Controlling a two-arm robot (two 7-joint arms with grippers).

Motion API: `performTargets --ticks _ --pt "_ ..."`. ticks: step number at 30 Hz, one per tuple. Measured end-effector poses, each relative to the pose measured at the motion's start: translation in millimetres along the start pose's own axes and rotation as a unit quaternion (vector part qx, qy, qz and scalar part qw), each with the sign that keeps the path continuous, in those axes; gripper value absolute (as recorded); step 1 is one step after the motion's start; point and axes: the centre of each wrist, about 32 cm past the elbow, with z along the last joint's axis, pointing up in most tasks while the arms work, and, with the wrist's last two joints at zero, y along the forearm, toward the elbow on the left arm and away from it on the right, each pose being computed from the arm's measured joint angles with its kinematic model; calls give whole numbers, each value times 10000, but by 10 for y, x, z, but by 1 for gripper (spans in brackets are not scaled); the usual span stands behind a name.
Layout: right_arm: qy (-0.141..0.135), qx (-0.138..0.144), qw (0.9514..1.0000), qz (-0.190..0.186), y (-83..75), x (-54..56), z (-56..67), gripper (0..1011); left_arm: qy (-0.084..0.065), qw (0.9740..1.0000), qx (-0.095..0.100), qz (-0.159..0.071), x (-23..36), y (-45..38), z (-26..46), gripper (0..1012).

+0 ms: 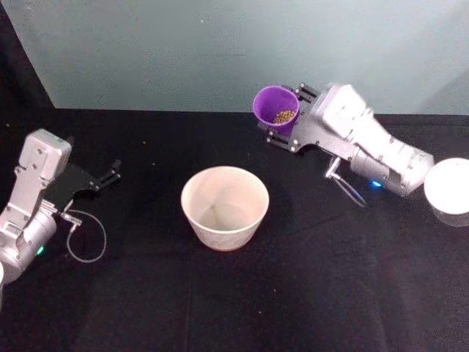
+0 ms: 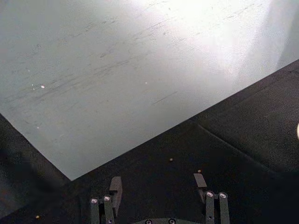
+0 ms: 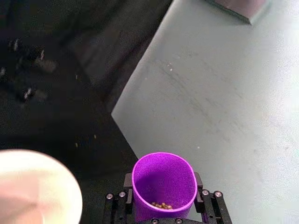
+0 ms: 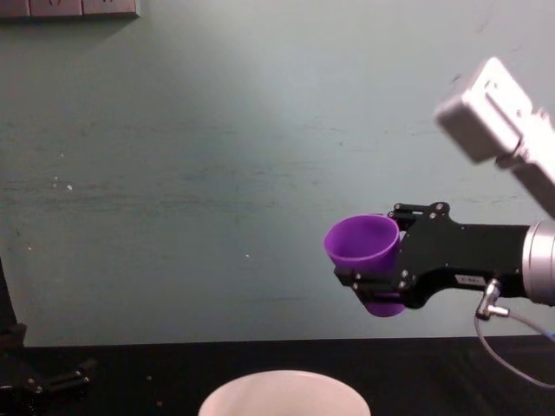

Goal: Pick up the cup and pour the mung beans from the cup into the bowl.

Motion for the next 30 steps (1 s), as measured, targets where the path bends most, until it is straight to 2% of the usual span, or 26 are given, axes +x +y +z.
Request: performTargets --ticks 1,2,3,5,10,11,12,13,16,21,22,24,25,27,28,29,30 --pt "-249 -40 9997 9 3 -21 12 729 0 10000 0 0 0 0 0 1000" --pt "-369 -58 9993 20 5 -30 21 729 0 10000 0 0 0 0 0 1000" --pt "-614 -111 9980 37 7 -46 35 729 0 10000 0 0 0 0 0 1000" --pt "-932 -179 9955 75 10 -69 57 729 0 10000 0 0 0 0 0 1000" --pt "-1440 -266 9890 202 17 -109 96 729 0 10000 0 0 0 0 0 1000" --pt "-1641 -292 9857 257 21 -126 112 729 0 10000 0 0 0 0 0 1000" --pt "-1726 -303 9841 282 24 -135 120 729 0 10000 0 0 0 0 0 1000" --pt "-1939 -334 9799 324 28 -155 136 729 0 10000 0 0 0 0 0 1000" --pt "-2225 -373 9736 357 32 -181 154 729 0 10000 -1 0 0 0 0 1000" --pt "-2843 -431 9570 374 35 -247 186 729 0 10000 0 0 0 0 0 1000" --pt "-3013 -433 9519 361 37 -266 198 729 0 10000 0 0 0 0 0 1000" --pt "-3160 -437 9471 352 39 -282 207 729 0 10000 0 0 0 0 0 1000" --pt "-3308 -445 9420 354 42 -308 214 729 0 10000 0 0 0 0 0 1000" --pt "-3453 -453 9368 344 46 -328 220 729 0 10000 0 0 0 0 0 1000" --pt "-3590 -463 9316 333 51 -348 222 729 0 10000 0 0 0 0 0 1000" --pt "-3590 -463 9316 333 51 -348 222 729 0 10000 0 0 0 0 0 1000" --pt "-3708 -468 9270 322 56 -365 226 729 0 10000 0 1 0 0 0 1000"
